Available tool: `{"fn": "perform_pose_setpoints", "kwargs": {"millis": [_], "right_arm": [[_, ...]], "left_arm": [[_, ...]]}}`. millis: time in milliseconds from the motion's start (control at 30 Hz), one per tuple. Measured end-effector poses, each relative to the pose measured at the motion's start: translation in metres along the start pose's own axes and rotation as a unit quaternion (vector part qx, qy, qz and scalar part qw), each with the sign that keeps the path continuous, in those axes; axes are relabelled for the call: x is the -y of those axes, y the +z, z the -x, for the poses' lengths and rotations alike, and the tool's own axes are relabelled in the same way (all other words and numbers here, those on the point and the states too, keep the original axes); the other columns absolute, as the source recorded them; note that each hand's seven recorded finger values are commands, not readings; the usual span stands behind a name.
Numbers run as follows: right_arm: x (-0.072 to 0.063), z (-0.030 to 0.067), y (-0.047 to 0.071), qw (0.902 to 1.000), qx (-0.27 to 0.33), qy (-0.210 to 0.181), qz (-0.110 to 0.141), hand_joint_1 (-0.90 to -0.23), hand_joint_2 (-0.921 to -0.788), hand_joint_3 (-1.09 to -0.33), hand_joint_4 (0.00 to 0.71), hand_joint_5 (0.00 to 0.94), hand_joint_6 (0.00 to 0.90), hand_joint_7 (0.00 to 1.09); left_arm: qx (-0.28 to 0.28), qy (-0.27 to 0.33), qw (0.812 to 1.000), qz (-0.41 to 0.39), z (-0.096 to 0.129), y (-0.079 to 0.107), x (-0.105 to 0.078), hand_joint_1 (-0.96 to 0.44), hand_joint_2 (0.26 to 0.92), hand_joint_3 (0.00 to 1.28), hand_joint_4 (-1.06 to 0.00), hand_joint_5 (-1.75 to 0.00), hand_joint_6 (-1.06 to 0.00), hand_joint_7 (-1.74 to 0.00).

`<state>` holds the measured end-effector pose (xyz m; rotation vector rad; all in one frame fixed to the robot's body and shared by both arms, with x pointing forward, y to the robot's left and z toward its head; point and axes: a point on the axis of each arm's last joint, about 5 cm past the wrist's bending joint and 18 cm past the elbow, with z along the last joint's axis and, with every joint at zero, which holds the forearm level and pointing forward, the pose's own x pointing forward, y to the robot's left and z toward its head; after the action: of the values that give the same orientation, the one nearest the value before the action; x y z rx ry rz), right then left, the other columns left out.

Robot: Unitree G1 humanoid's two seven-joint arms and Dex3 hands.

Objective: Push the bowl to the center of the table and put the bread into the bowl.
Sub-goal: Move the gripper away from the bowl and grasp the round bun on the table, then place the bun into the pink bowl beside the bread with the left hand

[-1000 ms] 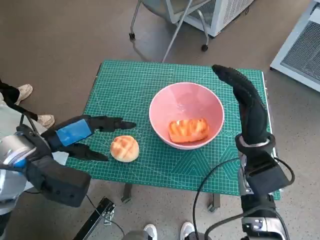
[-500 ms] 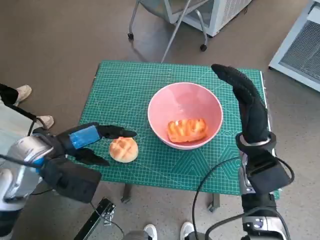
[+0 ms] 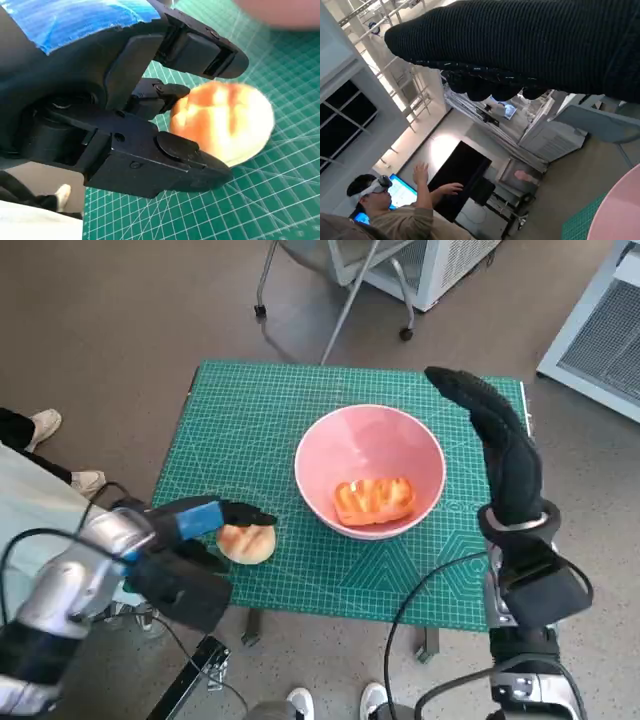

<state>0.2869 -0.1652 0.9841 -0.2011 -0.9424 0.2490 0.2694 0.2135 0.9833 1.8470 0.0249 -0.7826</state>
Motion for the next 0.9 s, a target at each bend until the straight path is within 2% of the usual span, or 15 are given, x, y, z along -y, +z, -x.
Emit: {"fn": "perform_pose_setpoints", "kwargs": {"millis": [100, 133, 267, 300, 333, 367, 400, 500, 633, 700, 900], "right_arm": [[0.0, 0.0008, 0.0, 1.0, -0.002, 0.0, 0.0, -0.613, -0.921, -0.843, 0.309, 0.052, -0.001, 0.82], [0.0, 0.0011, 0.0, 1.0, -0.002, 0.0, 0.0, -0.613, -0.921, -0.843, 0.309, 0.052, -0.001, 0.82], [0.0, 0.0022, 0.0, 1.0, -0.004, -0.001, 0.0, -0.612, -0.921, -0.842, 0.309, 0.053, -0.001, 0.82], [0.0, 0.0022, 0.0, 1.0, -0.004, -0.001, 0.0, -0.612, -0.921, -0.842, 0.309, 0.053, -0.001, 0.82], [0.0, 0.0023, 0.0, 1.0, -0.004, -0.001, 0.0, -0.612, -0.921, -0.842, 0.309, 0.053, -0.001, 0.82], [0.0, 0.0023, 0.0, 1.0, -0.004, -0.001, 0.0, -0.611, -0.921, -0.842, 0.309, 0.053, -0.001, 0.82], [0.0, 0.0023, 0.0, 1.0, -0.003, -0.001, 0.0, -0.611, -0.921, -0.842, 0.309, 0.053, -0.001, 0.82], [0.0, 0.0022, 0.0, 1.0, -0.002, -0.001, 0.0, -0.608, -0.921, -0.842, 0.309, 0.053, -0.001, 0.82], [0.0, 0.0022, 0.0, 1.0, -0.002, -0.001, 0.0, -0.606, -0.921, -0.842, 0.308, 0.053, -0.001, 0.82], [0.0, 0.0023, 0.0, 1.0, -0.002, -0.001, 0.0, -0.606, -0.921, -0.841, 0.308, 0.053, -0.001, 0.82], [0.0, 0.0025, 0.0, 1.0, -0.002, -0.005, -0.003, -0.606, -0.921, -0.836, 0.308, 0.054, -0.001, 0.82]], "left_arm": [[-0.003, -0.001, 1.0, -0.018, -0.006, 0.001, 0.002, 0.11, 0.909, 0.2, -0.46, -0.04, -0.61, -0.03], [-0.005, -0.001, 1.0, -0.025, -0.007, 0.001, 0.002, 0.11, 0.912, 0.21, -0.48, -0.05, -0.61, -0.03], [-0.012, 0.017, 0.999, -0.049, -0.013, 0.0, 0.002, 0.12, 0.919, 0.26, -0.64, -0.07, -0.73, -0.07], [-0.014, 0.023, 0.998, -0.053, -0.014, 0.0, 0.003, 0.1, 0.919, 0.25, -0.61, -0.31, -0.7, -0.32], [-0.017, 0.029, 0.998, -0.058, -0.015, 0.0, 0.004, 0.06, 0.92, 0.25, -0.54, -0.69, -0.61, -0.71], [-0.019, 0.036, 0.997, -0.063, -0.016, -0.001, 0.005, 0.04, 0.92, 0.23, -0.53, -0.88, -0.58, -0.96], [-0.021, 0.043, 0.997, -0.067, -0.017, -0.001, 0.006, 0.03, 0.92, 0.22, -0.52, -1.0, -0.56, -1.11], [-0.028, 0.064, 0.995, -0.075, -0.021, -0.002, 0.01, 0.01, 0.9, 0.17, -0.64, -1.0, -0.57, -1.3], [-0.032, 0.088, 0.993, -0.074, -0.023, -0.003, 0.01, 0.0, 0.888, 0.15, -0.69, -1.06, -0.6, -1.28], [-0.032, 0.093, 0.992, -0.072, -0.022, -0.004, 0.008, 0.0, 0.904, 0.11, -0.69, -1.1, -0.61, -1.24], [-0.031, 0.119, 0.991, -0.052, -0.015, -0.007, -0.003, 0.0, 0.919, 0.07, -0.64, -1.24, -0.68, -1.09]]}}
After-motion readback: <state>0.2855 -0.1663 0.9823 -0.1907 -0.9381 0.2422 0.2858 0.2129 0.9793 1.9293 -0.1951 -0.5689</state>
